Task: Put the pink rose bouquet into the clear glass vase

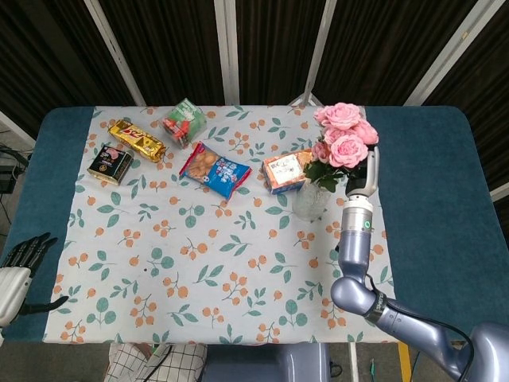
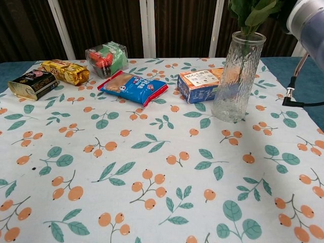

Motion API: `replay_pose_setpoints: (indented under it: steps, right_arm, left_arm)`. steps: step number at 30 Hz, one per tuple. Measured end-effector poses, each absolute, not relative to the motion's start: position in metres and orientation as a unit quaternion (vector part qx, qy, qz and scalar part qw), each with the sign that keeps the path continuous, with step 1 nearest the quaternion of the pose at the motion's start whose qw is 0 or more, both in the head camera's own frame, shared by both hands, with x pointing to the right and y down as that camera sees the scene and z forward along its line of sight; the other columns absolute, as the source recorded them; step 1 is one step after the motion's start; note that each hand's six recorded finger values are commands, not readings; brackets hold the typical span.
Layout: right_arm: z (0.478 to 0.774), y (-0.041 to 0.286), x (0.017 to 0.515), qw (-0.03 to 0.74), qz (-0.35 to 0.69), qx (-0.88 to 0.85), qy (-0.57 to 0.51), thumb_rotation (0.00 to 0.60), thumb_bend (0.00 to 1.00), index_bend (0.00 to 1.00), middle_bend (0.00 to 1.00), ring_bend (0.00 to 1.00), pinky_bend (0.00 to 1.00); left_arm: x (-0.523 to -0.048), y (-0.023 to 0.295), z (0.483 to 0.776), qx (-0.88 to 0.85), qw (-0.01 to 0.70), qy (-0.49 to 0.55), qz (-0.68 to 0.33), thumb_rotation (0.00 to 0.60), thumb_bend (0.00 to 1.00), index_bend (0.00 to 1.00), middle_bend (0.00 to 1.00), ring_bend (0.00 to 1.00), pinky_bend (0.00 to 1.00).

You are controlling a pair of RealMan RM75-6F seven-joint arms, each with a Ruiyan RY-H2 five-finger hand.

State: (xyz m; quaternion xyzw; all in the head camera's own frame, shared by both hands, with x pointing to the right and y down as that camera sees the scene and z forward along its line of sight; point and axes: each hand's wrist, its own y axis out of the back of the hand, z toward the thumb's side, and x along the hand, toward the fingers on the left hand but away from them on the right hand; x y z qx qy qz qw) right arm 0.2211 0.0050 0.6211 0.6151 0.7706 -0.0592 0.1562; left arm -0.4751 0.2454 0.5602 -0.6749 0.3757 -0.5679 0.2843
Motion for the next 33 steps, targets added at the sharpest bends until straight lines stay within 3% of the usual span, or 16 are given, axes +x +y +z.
replay_pose_setpoints:
  steps: [6,11,14,16,19,24,33]
  right_arm:
    - [0.628,0.01,0.218,0.15,-0.072,0.62,0.767,0.6,0.29,0.5,0.49,0.52,0.21]
    - [0.632,0.013,0.217,0.146,-0.081,0.623,0.764,0.6,0.29,0.4,0.4,0.41,0.15]
    - [0.634,0.016,0.218,0.145,-0.084,0.624,0.763,0.6,0.29,0.27,0.29,0.29,0.08]
    - [0.634,0.017,0.218,0.141,-0.088,0.625,0.763,0.6,0.29,0.12,0.19,0.18,0.03]
    - [0.634,0.02,0.218,0.136,-0.094,0.628,0.76,0.6,0.29,0.0,0.11,0.08,0.0]
    - [0.628,0.017,0.215,0.126,-0.108,0.643,0.748,0.6,0.29,0.0,0.01,0.0,0.0]
    - [0.625,0.034,0.211,0.123,-0.141,0.667,0.721,0.6,0.29,0.0,0.0,0.0,0.0]
  left_arm:
    - [-0.475,0.245,0.56,-0.675,0.284,0.376,-0.568,0.6,0.0,0.0,0.0,0.0,0.0]
    - [-0.475,0.245,0.56,-0.675,0.283,0.376,-0.568,0.6,0.0,0.0,0.0,0.0,0.0]
    - [-0.475,0.245,0.56,-0.675,0.283,0.377,-0.567,0.6,0.0,0.0,0.0,0.0,0.0]
    - [-0.475,0.245,0.56,-0.675,0.283,0.377,-0.567,0.6,0.0,0.0,0.0,0.0,0.0]
    - [-0.475,0.245,0.559,-0.675,0.284,0.377,-0.567,0.6,0.0,0.0,0.0,0.0,0.0]
    - [-0.474,0.245,0.559,-0.676,0.285,0.378,-0.565,0.6,0.0,0.0,0.0,0.0,0.0]
    - [-0.474,0.246,0.558,-0.676,0.286,0.379,-0.563,0.6,0.0,0.0,0.0,0.0,0.0]
